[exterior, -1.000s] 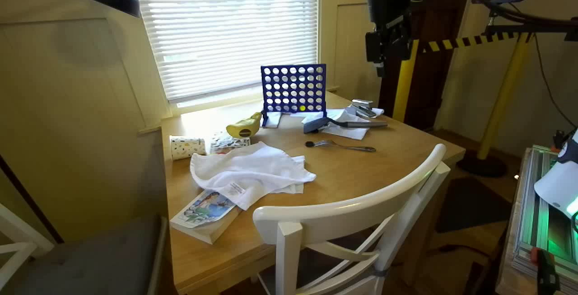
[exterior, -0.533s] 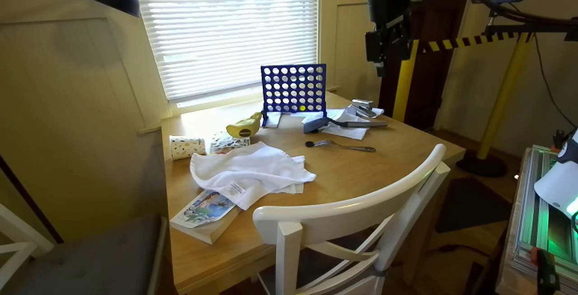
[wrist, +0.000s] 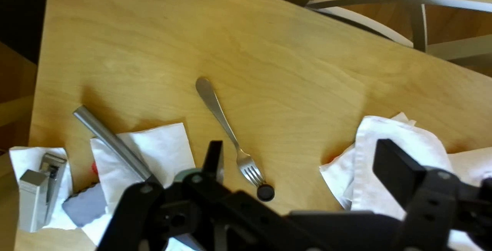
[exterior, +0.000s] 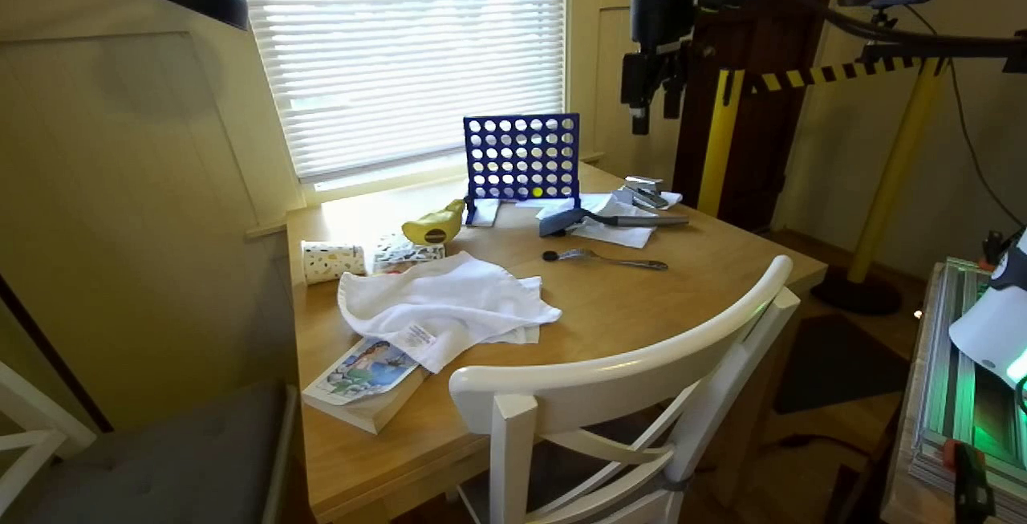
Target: Pick up the black object from the table and put it in the blue object
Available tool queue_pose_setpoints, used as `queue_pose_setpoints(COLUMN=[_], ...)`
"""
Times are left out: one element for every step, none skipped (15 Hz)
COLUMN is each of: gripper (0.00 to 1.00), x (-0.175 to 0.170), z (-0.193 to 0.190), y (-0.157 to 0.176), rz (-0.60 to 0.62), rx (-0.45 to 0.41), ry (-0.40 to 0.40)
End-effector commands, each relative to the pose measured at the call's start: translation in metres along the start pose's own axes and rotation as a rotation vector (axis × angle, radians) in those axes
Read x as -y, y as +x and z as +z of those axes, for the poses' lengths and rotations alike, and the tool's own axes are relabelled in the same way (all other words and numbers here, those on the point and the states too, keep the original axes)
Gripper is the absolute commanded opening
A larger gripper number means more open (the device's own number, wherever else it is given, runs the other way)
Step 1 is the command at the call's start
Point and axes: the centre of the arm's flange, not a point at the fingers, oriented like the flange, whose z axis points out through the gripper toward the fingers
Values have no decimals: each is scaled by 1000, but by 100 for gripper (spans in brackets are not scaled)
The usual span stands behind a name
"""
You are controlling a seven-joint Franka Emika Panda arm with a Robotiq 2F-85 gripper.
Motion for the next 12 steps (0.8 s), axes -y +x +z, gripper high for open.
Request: queue_pose_setpoints(gripper=[100,100,100,100,100,100,100,100,100,100,100,100], x=[-3,-4,-4,-3,-2,-1,0,0,0,0,0,0], z=[7,13,16,18,17,16,16,15,15,15,15,15], y=[5,9,10,11,11,11,11,11,11,11,11,11], rz=[-4,-6,-7,-8,-11,-12,-13,-13,-13,-13,-13,-13], rx=[9,17,22,23,23,21,19,19,19,19,19,19], ry=[12,16,18,18,19,19,20,20,20,20,20,20])
